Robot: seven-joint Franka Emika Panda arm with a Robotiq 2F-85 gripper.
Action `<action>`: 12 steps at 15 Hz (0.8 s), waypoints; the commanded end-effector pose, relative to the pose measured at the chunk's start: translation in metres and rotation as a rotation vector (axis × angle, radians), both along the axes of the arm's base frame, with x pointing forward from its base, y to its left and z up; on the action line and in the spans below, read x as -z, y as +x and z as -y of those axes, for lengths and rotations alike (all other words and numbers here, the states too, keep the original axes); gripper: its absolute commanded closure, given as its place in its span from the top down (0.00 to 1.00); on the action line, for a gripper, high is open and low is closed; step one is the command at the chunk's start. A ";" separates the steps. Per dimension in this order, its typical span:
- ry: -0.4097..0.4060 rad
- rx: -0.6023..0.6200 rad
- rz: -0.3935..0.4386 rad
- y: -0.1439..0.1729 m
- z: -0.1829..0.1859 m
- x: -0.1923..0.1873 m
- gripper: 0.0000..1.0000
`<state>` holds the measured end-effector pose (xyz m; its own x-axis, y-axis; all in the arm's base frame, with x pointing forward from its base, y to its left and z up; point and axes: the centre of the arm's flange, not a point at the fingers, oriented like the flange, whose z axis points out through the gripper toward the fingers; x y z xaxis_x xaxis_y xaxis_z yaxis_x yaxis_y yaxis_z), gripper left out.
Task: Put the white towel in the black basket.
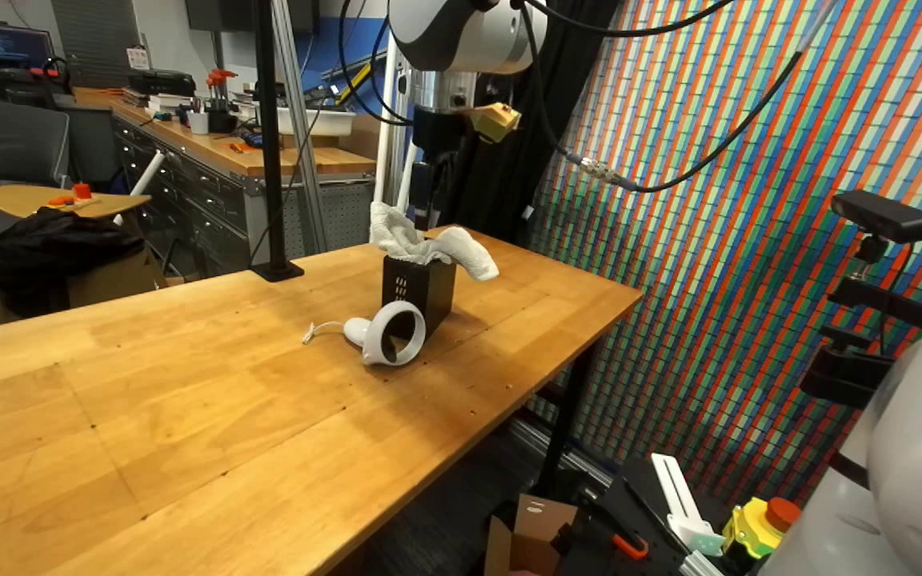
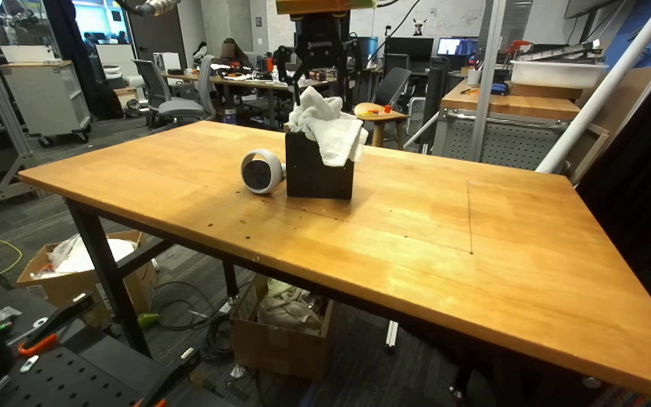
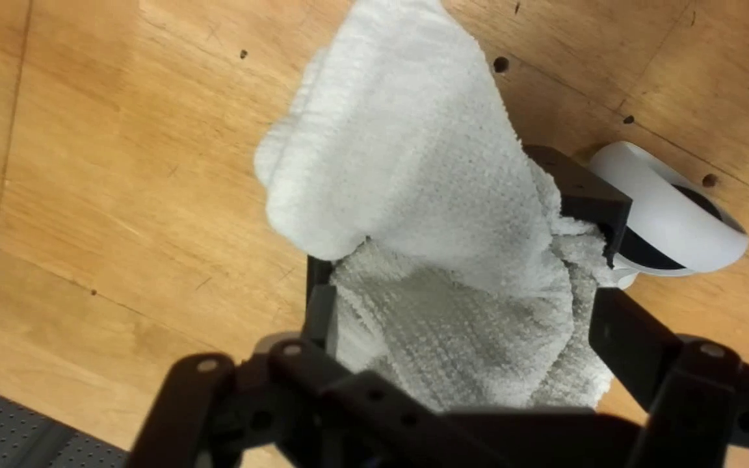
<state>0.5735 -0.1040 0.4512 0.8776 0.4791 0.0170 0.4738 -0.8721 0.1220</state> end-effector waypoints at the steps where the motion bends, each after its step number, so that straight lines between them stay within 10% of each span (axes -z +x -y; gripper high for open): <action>1: -0.049 0.004 0.030 -0.011 -0.008 -0.027 0.76; 12: -0.058 -0.022 0.013 0.005 -0.010 -0.016 0.00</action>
<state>0.5720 -0.0897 0.4680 0.8650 0.5015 0.0158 0.4921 -0.8541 0.1683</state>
